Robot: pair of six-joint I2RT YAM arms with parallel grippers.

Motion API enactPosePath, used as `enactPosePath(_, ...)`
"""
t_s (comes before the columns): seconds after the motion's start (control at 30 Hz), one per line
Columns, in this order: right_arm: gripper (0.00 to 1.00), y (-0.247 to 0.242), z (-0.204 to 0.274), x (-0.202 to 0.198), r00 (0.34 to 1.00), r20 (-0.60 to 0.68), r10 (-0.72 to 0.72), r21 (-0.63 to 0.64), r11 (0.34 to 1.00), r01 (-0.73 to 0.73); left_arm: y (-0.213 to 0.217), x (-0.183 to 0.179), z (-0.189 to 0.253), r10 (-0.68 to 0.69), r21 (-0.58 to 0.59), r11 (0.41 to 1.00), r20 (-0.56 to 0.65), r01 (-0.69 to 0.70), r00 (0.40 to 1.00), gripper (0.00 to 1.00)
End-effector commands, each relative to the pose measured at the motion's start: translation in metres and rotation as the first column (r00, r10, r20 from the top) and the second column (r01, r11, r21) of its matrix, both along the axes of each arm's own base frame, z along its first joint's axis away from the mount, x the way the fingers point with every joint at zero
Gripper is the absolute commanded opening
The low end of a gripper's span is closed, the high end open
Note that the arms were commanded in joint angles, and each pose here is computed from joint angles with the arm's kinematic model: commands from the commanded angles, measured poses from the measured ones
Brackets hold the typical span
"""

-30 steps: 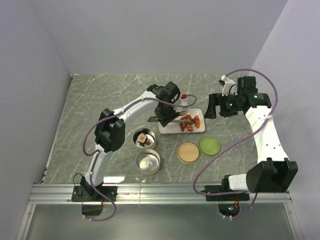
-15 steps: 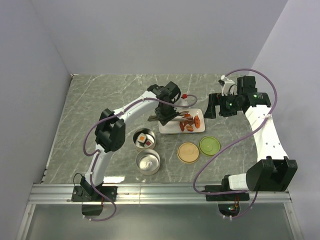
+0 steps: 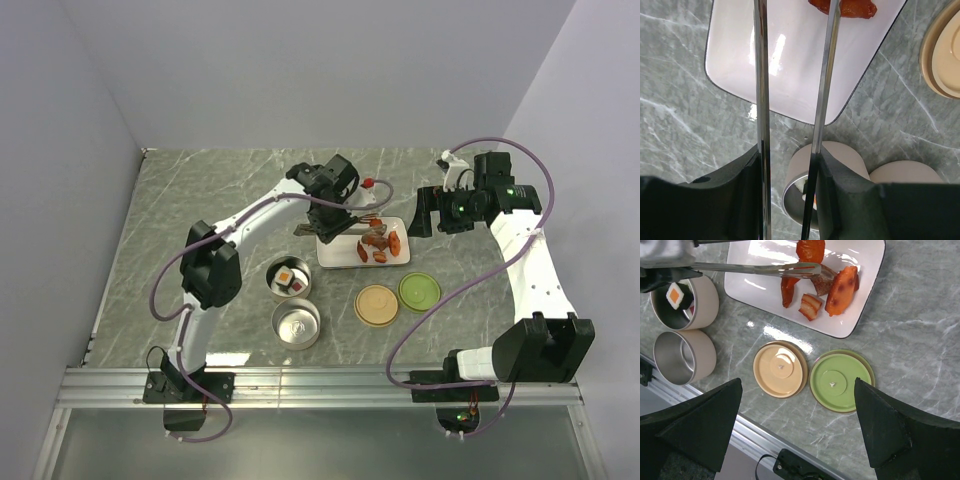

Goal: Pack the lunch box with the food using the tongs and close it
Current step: Pick up the food using the clamp, then place the food into the lunch box

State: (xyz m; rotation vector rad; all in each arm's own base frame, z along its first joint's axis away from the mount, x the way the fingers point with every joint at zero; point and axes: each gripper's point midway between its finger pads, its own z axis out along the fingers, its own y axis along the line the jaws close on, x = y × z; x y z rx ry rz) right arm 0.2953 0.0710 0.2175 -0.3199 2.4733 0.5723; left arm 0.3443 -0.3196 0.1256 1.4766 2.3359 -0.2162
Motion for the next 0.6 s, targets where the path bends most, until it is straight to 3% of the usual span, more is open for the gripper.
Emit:
enactPosePath(0.0, 1.0, -0.001, 0.02, 0.006, 0.998, 0.064, 0.005, 0.006, 1.0, -0.005, -0.004, -0.004, 0.048, -0.015, -0.086, 0.996, 0.07, 0.021, 0.997, 0.37)
enactPosePath(0.23, 1.0, 0.002, 0.023, 0.002, 0.997, 0.069, 0.029, 0.013, 0.999, -0.03, 0.034, -0.05, 0.056, -0.048, -0.083, 0.995, 0.013, 0.049, 0.999, 0.37)
enactPosePath(0.57, 1.0, -0.006, 0.012, -0.003, 0.999, 0.039, 0.031, -0.033, 0.999, -0.03, 0.112, -0.113, 0.09, -0.072, -0.163, 0.983, 0.062, 0.081, 0.995, 0.37)
